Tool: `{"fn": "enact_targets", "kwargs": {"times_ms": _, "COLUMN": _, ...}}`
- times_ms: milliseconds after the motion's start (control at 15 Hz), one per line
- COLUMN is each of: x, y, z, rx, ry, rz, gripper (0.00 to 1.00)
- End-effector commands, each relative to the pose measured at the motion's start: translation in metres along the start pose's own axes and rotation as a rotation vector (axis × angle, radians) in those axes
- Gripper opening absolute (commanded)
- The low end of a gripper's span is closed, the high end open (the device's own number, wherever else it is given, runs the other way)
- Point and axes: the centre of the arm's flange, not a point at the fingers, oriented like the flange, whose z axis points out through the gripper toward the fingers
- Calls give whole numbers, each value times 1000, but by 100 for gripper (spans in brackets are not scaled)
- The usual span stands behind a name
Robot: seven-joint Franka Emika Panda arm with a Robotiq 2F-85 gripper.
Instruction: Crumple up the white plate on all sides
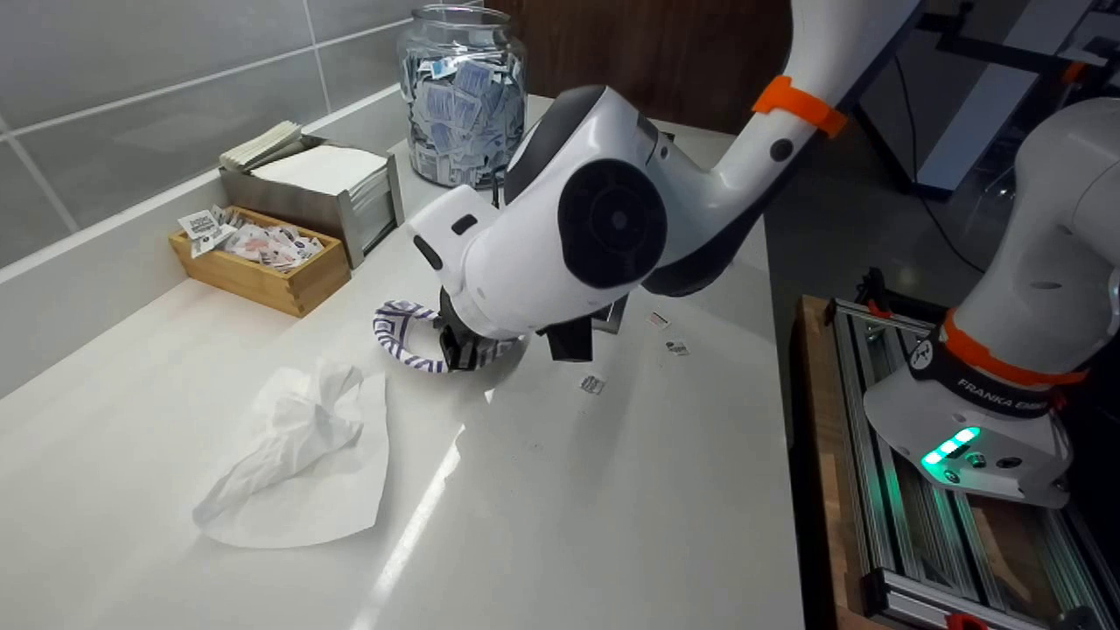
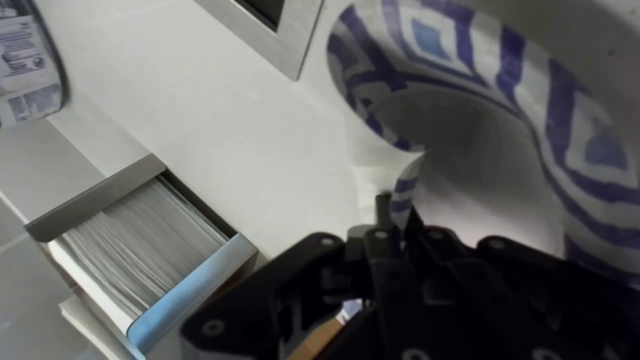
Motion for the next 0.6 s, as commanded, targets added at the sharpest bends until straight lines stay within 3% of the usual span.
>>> {"fn": "enact_targets", "kwargs": {"times_ms": 0, "x": -16, "y": -7, "z": 29, "rx": 176, "ry": 0, "rz": 78, "gripper": 1}}
{"fn": "enact_targets", "kwargs": {"times_ms": 333, "x": -22, "y": 6, "z": 39, "rx": 341, "ry": 2, "rz": 167, "gripper": 1}}
{"fn": "enact_targets", "kwargs": {"times_ms": 533, "x": -20, "y": 15, "z": 33, "rx": 337, "ry": -10, "rz": 193, "gripper": 1}}
